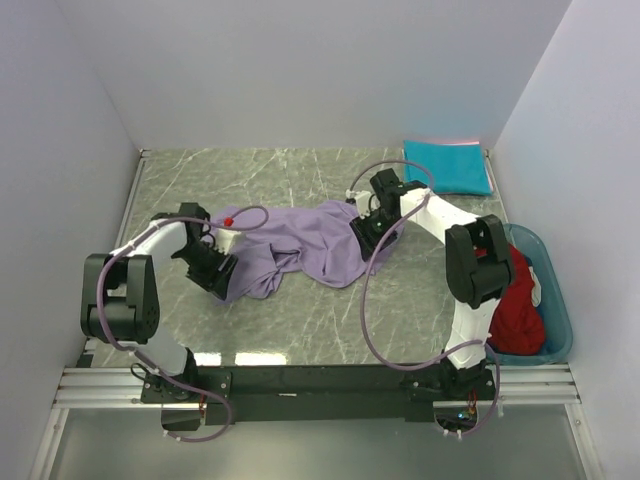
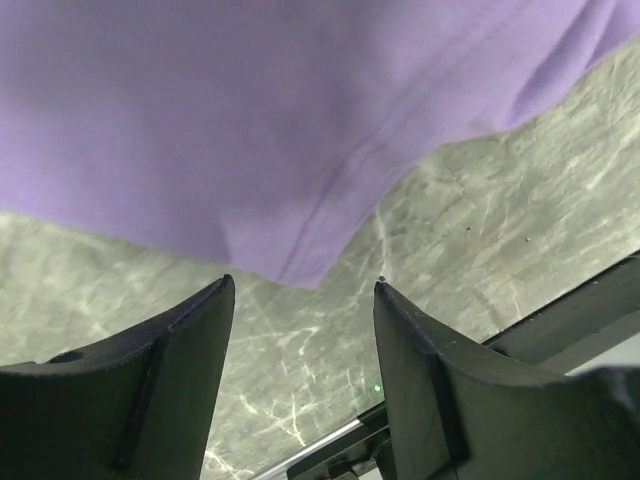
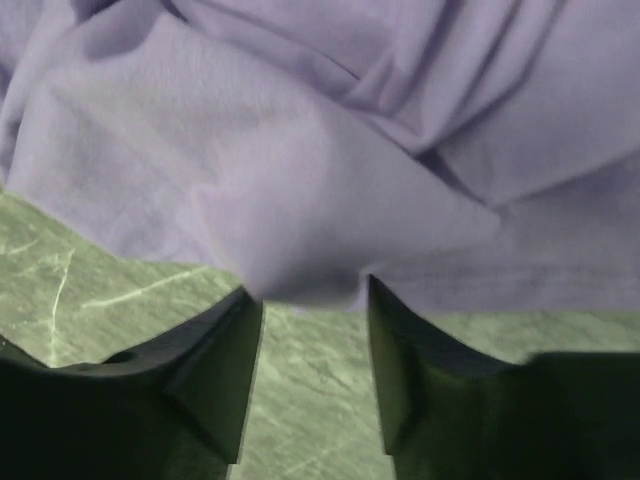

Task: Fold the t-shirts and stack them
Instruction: Flatten the tshirt out

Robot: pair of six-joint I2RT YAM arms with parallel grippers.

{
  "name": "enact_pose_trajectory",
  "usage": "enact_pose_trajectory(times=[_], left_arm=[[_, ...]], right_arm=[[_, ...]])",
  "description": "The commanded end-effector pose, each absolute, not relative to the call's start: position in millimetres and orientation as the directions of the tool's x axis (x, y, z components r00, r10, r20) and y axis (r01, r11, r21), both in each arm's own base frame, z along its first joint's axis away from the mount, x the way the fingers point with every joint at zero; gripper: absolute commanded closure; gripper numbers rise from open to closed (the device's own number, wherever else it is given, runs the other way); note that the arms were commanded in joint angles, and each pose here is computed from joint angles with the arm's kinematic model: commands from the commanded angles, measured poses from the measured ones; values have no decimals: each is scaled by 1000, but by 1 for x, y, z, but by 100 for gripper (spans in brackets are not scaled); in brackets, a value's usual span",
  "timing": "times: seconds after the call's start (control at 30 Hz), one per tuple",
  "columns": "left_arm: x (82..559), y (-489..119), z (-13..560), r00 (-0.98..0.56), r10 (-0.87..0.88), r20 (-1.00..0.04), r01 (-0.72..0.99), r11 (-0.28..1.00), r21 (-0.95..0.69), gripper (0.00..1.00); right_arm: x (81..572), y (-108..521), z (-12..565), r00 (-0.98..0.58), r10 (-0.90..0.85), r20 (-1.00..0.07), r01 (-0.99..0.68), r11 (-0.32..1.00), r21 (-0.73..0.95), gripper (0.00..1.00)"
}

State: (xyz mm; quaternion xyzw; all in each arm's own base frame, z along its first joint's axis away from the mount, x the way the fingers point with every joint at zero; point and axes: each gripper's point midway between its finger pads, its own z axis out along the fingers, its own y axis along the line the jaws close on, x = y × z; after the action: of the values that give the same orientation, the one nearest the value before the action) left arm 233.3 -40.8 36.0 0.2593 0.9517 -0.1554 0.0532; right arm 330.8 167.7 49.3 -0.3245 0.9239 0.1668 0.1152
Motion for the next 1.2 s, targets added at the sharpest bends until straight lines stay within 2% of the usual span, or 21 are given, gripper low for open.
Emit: enact_pose_trajectory(times=[0.0,0.03,0.13,0.2,0.23,0.33,0.37,0.4,0.43,0.6,0.67,0.7,0.73,0.77,0.83,0.87,0.9,0.93,1.0,1.07,1.17], left_arm=[[237,-46,30,-819,534,-211,570,798,-196,37],[239,-42,25,-821,535,-198,566,809,-159,37],[241,-39,17,-821,542,-178,564,818,-113,39],[245,-32,12,-810,563,-167,577,816,-48,41],[241,-29,9,-808,569,-152,580,814,-35,43],[233,-20,5,-800,588,-115,593,805,-8,67],[231,-20,6,-797,593,-110,598,801,-10,87],[226,-17,11,-798,592,-108,597,802,-12,95],[224,-16,15,-793,598,-114,603,797,-16,99],[215,0,54,-828,539,-156,555,826,-97,100],[229,9,70,-829,524,-198,547,832,-90,100],[232,19,76,-847,489,-207,515,852,-93,100],[244,23,87,-844,480,-239,510,856,-82,100],[250,31,88,-861,448,-242,479,874,-86,100],[273,37,102,-872,394,-290,433,897,-85,100],[281,39,97,-888,364,-281,406,907,-107,100],[296,46,106,-898,313,-310,359,928,-103,100],[302,47,107,-903,289,-317,340,933,-116,99],[312,53,102,-920,247,-302,299,945,-136,100],[323,58,102,-922,228,-312,277,953,-123,100],[327,57,94,-929,216,-300,267,953,-144,100]], right_arm=[[337,185,44,-756,-554,-347,-643,726,241,49],[337,185,44,-758,-553,-346,-641,729,240,57],[334,183,48,-762,-552,-339,-636,734,236,72],[331,179,53,-758,-556,-341,-639,736,222,76],[327,176,60,-756,-555,-346,-640,738,214,83],[317,167,76,-754,-558,-347,-639,745,189,100],[313,165,81,-754,-557,-347,-638,748,185,100],[310,162,87,-753,-557,-350,-637,751,175,100],[301,157,101,-749,-559,-355,-639,751,165,100],[283,147,140,-716,-588,-375,-665,738,113,100],[271,152,138,-711,-632,-307,-688,715,122,100],[271,168,143,-679,-667,-307,-721,683,113,100],[267,177,128,-675,-699,-235,-734,668,124,100],[268,188,124,-665,-717,-210,-745,655,123,100],[284,229,116,-624,-758,-189,-781,614,114,87],[292,242,114,-628,-754,-190,-778,617,122,76],[315,262,112,-631,-748,-206,-774,621,120,57],[330,268,111,-638,-737,-223,-767,634,98,52],[351,269,110,-638,-725,-259,-758,651,44,35],[359,261,114,-651,-695,-304,-745,663,80,35],[340,237,120,-642,-683,-350,-751,652,105,34]])
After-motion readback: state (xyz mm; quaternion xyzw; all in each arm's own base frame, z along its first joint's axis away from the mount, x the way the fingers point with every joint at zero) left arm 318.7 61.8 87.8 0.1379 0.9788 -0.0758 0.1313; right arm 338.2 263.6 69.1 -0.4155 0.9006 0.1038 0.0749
